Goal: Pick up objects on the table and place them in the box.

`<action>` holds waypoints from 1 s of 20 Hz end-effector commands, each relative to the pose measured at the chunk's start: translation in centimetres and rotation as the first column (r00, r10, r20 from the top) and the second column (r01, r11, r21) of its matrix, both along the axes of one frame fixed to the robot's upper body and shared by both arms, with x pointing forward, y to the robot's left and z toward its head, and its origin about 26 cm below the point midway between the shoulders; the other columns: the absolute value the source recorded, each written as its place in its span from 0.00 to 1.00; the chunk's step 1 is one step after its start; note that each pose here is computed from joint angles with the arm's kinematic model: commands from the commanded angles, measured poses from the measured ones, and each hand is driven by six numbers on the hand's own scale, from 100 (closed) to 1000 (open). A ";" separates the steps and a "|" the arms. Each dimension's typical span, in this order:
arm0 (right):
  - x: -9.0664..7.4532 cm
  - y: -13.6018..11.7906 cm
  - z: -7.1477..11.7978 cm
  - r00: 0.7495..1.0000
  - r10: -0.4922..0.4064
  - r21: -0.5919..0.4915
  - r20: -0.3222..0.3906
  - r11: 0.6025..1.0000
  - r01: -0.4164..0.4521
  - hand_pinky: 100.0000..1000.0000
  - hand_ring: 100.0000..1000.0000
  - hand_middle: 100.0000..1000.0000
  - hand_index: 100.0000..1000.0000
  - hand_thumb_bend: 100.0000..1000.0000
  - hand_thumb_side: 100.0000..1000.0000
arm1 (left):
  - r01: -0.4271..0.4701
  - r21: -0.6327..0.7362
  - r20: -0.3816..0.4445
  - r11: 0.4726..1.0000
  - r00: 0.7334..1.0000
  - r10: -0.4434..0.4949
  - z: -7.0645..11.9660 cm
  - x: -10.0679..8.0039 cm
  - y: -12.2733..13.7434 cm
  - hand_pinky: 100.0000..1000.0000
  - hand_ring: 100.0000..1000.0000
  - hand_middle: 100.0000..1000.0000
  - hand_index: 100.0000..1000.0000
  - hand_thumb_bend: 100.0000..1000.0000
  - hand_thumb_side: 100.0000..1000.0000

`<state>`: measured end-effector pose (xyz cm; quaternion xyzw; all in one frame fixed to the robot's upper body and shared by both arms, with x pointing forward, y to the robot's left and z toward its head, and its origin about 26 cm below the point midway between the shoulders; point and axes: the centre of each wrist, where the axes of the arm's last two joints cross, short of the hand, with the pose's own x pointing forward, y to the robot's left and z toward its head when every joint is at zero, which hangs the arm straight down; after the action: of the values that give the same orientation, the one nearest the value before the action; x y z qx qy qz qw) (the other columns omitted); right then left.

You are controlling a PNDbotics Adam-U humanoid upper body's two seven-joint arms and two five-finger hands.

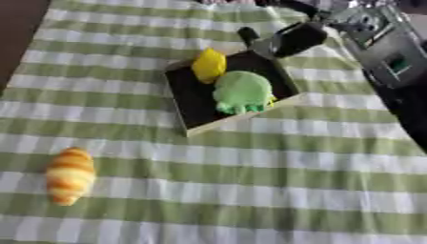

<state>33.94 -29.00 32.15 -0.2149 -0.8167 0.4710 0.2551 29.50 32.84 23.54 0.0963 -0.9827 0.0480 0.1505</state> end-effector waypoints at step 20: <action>-9.4 -11.2 -9.4 0.954 -0.124 0.521 0.273 0.852 -0.039 0.92 0.79 0.71 0.82 0.00 0.20 | -0.075 0.968 -0.053 0.241 0.873 0.485 2.8 -0.4 6.6 0.81 0.83 0.76 0.90 0.12 0.13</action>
<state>24.73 -40.25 22.17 -0.2139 -0.9360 0.1822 0.2119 29.27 39.05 24.96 0.3350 -0.7810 -0.4715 0.2355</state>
